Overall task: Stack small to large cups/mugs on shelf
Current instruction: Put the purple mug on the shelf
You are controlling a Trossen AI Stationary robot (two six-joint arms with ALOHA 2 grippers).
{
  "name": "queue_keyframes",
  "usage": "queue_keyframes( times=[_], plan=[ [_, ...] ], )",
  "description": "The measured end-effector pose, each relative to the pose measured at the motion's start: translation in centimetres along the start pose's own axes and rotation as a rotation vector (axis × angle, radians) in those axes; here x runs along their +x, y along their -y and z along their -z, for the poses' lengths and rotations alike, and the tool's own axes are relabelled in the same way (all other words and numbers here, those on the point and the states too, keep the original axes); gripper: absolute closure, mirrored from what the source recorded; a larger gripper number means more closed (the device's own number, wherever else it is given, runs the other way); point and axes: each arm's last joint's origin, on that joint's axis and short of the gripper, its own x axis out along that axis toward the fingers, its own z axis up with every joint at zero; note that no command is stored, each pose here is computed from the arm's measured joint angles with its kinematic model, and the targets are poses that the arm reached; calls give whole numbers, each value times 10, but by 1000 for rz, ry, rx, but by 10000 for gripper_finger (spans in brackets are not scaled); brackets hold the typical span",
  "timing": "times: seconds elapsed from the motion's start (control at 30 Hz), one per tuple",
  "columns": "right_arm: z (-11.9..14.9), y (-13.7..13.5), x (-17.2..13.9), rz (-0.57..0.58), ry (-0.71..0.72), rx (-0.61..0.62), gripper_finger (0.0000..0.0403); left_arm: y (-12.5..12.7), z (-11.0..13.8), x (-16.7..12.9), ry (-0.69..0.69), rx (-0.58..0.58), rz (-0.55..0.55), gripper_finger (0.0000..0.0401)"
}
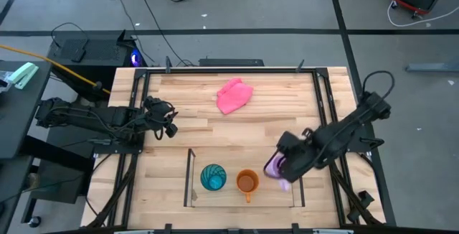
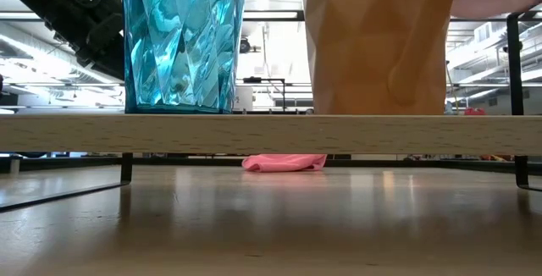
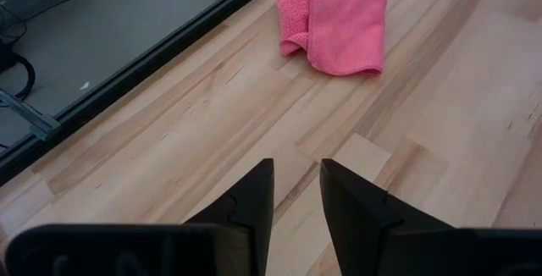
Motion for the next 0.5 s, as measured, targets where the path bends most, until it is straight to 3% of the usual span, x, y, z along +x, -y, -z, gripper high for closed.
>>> queue_keyframes(
  times=[0.27, 0.5],
  plan=[
    [1, -30, 35, 65, -100, -20, 397, 0, 0, 0, 0, -5, 0, 294],
    [5, -37, 42, 69, -116, -30, 398, 0, 0, 0, 0, -6, 0, 294]
  ],
)
